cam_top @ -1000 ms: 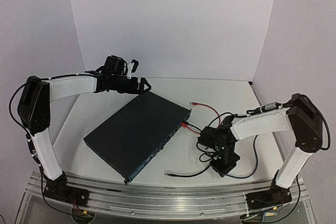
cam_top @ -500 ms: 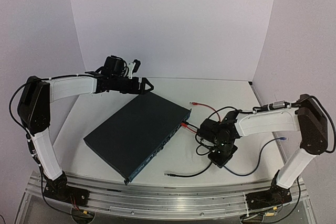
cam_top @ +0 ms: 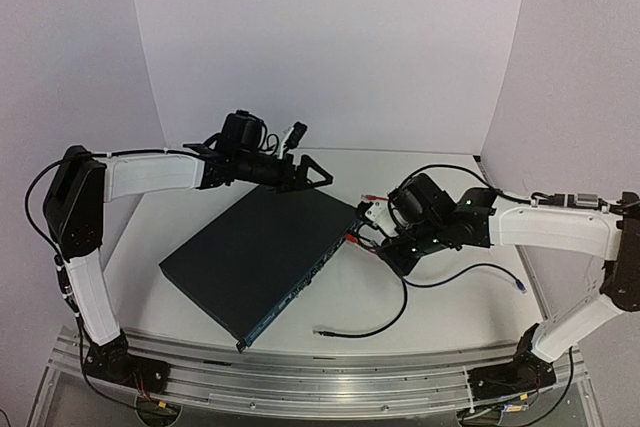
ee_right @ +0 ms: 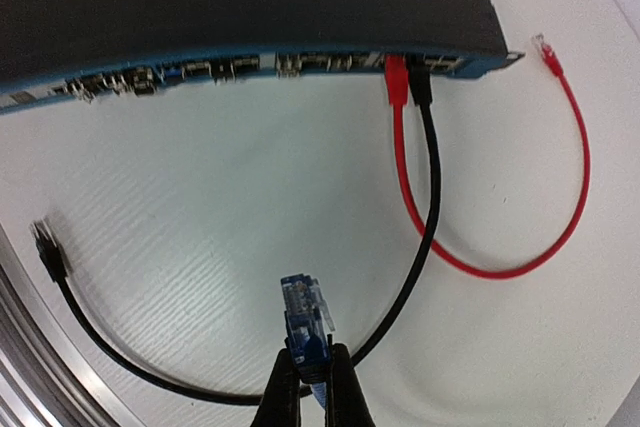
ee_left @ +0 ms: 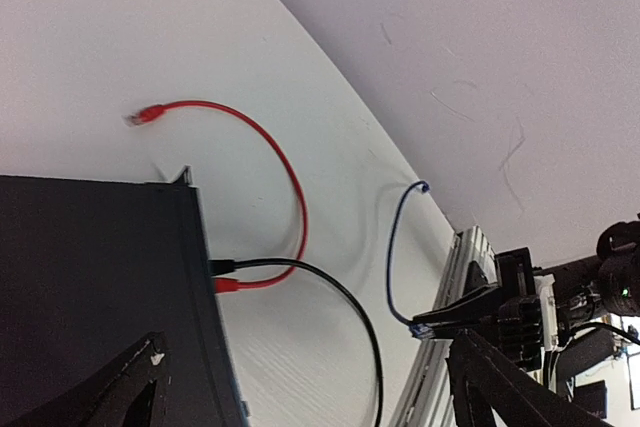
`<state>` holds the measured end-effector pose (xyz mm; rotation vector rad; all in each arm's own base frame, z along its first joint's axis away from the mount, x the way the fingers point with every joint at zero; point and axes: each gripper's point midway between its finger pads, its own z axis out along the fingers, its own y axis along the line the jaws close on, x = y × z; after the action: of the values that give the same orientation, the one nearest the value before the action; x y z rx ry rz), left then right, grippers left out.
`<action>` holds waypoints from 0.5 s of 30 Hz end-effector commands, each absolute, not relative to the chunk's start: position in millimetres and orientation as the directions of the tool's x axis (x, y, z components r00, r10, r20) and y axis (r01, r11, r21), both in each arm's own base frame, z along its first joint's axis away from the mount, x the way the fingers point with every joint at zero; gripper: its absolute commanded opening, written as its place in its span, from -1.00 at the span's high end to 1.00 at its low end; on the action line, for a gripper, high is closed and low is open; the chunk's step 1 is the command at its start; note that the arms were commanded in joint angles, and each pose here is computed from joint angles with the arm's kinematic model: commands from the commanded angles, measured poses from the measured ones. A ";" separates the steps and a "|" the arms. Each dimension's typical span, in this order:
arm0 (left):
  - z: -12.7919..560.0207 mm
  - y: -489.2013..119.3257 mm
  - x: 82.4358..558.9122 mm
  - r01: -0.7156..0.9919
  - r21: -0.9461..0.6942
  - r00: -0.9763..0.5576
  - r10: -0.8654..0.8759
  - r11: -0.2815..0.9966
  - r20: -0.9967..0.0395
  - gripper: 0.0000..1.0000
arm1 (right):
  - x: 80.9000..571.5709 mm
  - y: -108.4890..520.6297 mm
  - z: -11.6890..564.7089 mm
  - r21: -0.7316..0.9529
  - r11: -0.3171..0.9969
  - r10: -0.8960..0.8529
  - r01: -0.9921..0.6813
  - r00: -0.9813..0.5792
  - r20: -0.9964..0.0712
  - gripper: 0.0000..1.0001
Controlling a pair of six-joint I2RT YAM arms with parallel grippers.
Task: Insert the plug into the switch port
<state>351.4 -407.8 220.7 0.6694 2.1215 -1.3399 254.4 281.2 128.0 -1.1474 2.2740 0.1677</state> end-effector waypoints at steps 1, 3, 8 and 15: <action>224.2 -434.5 334.7 0.616 -0.692 -0.774 0.126 0.376 -0.621 -0.86 | 284.2 316.9 164.1 -0.166 0.594 -0.655 -0.787 -0.353 -0.668 1.00; 219.5 -441.8 331.0 0.608 -0.692 -0.781 0.139 0.389 -0.609 -0.81 | 293.0 323.6 169.6 -0.169 0.599 -0.642 -0.783 -0.343 -0.686 1.00; 213.2 -458.8 322.4 0.612 -0.699 -0.785 0.178 0.371 -0.594 -0.57 | 307.8 343.1 177.1 -0.113 0.587 -0.610 -0.802 -0.346 -0.712 1.00; 208.9 -457.1 322.5 0.599 -0.692 -0.792 0.168 0.404 -0.587 -0.40 | 326.7 342.5 175.9 -0.114 0.631 -0.590 -0.767 -0.380 -0.712 1.00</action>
<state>320.6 -452.1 192.3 0.6614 2.2748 -1.3647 312.5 334.1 159.9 -1.1058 2.1361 0.2752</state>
